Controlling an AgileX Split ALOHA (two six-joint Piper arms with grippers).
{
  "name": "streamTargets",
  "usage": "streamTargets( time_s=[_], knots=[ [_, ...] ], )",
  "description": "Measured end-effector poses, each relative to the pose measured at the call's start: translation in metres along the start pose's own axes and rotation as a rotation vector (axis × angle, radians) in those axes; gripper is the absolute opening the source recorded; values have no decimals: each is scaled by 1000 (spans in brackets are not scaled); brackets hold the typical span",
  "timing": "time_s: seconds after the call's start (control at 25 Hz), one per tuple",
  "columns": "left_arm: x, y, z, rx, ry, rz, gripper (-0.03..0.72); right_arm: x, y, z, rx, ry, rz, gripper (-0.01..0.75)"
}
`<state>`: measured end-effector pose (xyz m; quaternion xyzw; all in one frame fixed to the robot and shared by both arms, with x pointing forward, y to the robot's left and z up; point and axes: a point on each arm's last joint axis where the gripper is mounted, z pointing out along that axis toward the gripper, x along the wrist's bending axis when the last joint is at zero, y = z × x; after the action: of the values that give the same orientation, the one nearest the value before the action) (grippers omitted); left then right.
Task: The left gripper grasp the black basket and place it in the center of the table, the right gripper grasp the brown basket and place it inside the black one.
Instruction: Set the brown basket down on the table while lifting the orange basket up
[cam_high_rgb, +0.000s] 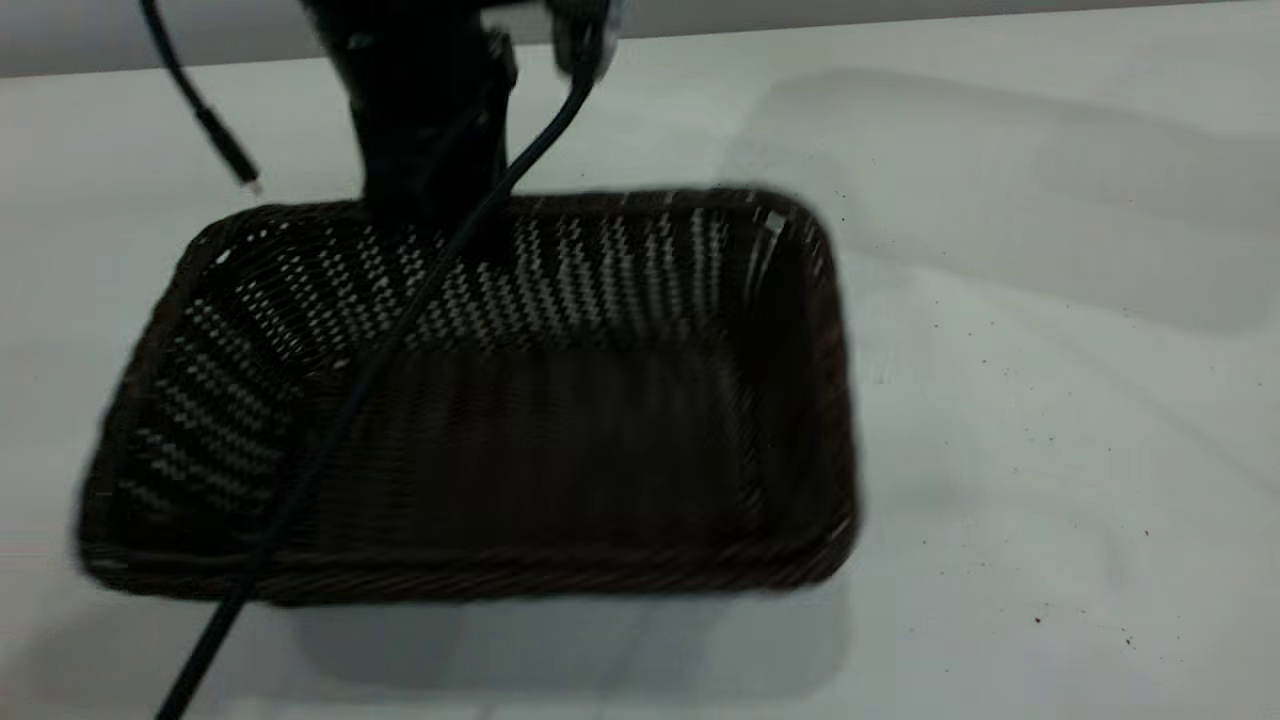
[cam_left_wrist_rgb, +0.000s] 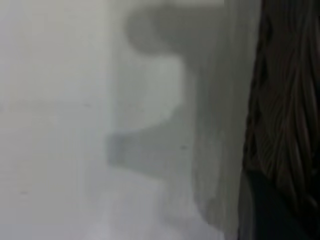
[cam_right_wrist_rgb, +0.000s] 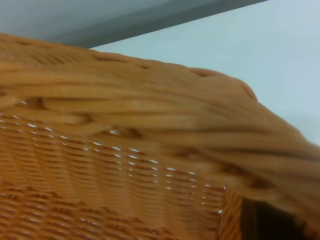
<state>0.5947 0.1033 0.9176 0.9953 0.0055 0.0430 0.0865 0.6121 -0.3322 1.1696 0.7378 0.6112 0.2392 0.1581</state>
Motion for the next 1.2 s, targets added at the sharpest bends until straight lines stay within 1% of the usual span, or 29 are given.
streamTargets(
  time_s=[0.16,0.56,0.8,0.96,1.2],
  knots=[
    [6,5,-6,-20,23,-4,131,0,0,0,0,0,-2,120],
    [5,4,-6,-10,12,15,129,0,0,0,0,0,-5,120],
    [4,3,-6,-1,-6,81,129,0,0,0,0,0,-5,120],
    [4,3,-6,-2,-7,80,129,0,0,0,0,0,-5,120],
    [7,5,-6,-19,34,57,139,0,0,0,0,0,-5,120]
  ],
)
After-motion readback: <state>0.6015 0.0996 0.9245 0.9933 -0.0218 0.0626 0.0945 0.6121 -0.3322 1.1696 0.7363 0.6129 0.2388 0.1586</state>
